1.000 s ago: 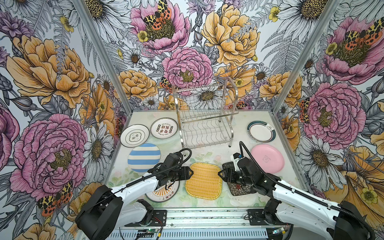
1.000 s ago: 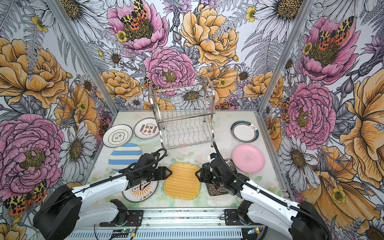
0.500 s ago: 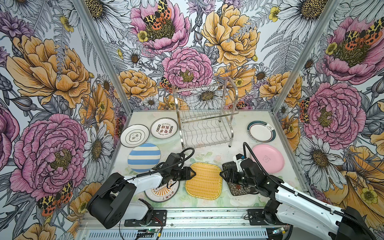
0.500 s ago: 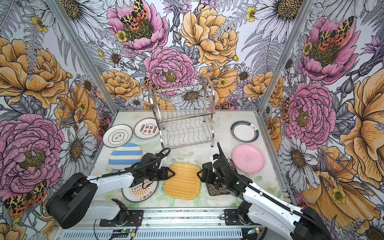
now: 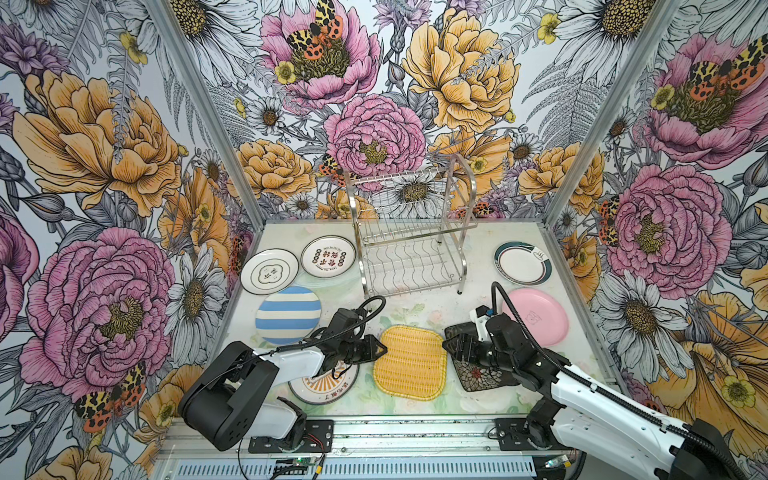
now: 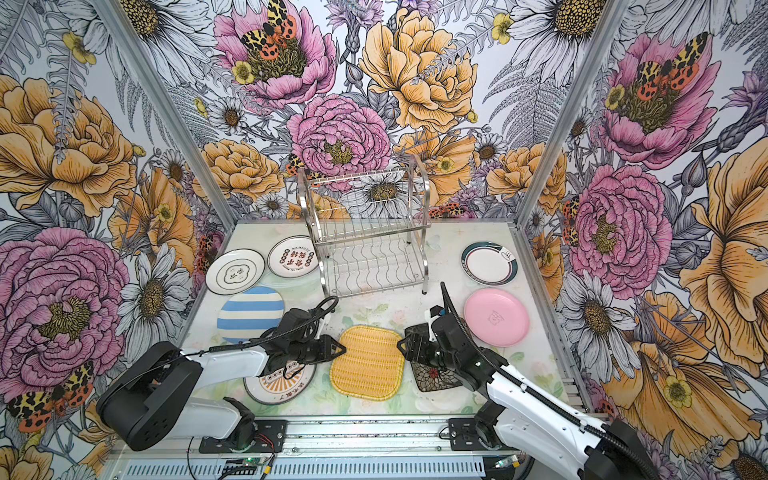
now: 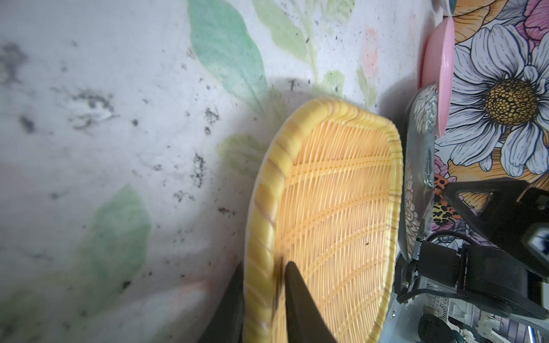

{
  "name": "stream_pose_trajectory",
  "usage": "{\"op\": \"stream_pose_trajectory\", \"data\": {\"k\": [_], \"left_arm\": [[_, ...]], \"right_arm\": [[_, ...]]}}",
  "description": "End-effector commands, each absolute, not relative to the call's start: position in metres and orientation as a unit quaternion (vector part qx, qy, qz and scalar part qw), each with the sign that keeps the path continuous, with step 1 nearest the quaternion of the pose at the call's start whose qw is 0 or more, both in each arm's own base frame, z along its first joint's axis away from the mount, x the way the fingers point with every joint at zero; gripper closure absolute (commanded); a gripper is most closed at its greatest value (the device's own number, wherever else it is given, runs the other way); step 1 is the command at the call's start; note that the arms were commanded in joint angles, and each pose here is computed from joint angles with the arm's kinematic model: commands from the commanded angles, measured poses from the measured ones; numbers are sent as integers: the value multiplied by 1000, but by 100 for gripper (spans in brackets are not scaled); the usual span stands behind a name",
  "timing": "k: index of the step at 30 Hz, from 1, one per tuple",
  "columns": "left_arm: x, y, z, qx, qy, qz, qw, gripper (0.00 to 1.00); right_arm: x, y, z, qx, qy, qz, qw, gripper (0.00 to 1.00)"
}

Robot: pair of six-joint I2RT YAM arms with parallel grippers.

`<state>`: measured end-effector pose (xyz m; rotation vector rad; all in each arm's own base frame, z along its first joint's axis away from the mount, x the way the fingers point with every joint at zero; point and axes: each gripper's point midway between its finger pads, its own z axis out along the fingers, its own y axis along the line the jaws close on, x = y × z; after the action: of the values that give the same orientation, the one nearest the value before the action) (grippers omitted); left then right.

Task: Load plates into a dish rack
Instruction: Pick up the plate from the bottom-center of the table.

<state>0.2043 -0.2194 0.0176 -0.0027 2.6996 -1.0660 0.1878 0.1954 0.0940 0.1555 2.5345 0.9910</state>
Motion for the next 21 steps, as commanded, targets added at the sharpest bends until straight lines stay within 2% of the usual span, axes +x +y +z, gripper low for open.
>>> {"op": "stream_pose_trajectory", "data": {"k": [1, 7, 21], "left_arm": [[201, -219, 18, -1, 921, -374, 112, 83], [202, -217, 21, -12, 918, -381, 111, 99], [221, -201, 91, -66, 869, -455, 182, 100]], "right_arm": [[188, 195, 97, 48, 906, 362, 215, 25], [189, 193, 97, 51, 905, 363, 217, 25], [197, 199, 103, 31, 906, 361, 217, 22]]}}
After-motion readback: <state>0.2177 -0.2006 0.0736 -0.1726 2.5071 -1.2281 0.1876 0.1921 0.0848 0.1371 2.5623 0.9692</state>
